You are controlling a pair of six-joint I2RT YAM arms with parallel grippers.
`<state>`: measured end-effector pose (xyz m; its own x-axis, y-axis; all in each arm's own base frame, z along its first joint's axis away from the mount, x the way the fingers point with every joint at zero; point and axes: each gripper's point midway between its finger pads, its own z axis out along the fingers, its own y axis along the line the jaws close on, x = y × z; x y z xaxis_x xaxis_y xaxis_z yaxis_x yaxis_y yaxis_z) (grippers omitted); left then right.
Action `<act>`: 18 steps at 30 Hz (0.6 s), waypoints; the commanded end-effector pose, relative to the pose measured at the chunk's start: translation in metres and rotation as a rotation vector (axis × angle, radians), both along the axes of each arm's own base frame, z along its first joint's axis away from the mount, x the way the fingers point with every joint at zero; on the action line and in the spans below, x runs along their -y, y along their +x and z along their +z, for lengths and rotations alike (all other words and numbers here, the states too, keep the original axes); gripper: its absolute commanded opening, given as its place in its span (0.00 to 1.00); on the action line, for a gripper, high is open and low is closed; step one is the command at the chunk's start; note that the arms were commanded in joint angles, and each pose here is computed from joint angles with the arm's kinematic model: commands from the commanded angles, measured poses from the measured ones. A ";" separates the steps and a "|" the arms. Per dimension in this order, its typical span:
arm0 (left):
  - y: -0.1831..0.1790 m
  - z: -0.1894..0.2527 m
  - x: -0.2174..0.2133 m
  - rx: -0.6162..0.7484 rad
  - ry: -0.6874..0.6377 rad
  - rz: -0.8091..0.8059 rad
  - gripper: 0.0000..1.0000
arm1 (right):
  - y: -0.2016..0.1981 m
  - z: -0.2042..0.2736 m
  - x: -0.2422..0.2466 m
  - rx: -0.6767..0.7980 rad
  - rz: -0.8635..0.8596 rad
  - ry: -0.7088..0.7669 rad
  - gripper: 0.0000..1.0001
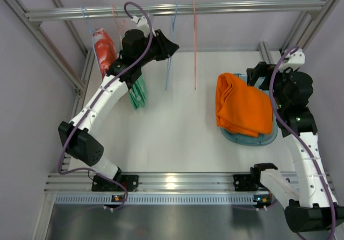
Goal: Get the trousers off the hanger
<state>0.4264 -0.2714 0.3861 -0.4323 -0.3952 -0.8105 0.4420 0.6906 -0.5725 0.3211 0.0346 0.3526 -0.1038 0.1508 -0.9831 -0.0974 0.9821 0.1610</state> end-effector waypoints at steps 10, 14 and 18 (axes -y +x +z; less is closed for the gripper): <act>-0.059 0.043 -0.038 0.164 0.024 0.017 0.98 | -0.006 0.043 -0.011 0.119 0.071 0.030 0.99; -0.097 0.054 -0.038 0.173 -0.004 -0.079 0.99 | -0.011 0.039 -0.020 0.113 0.126 0.030 0.99; -0.122 0.063 -0.047 0.203 0.051 -0.130 0.99 | -0.018 0.027 -0.034 0.085 0.208 0.036 0.99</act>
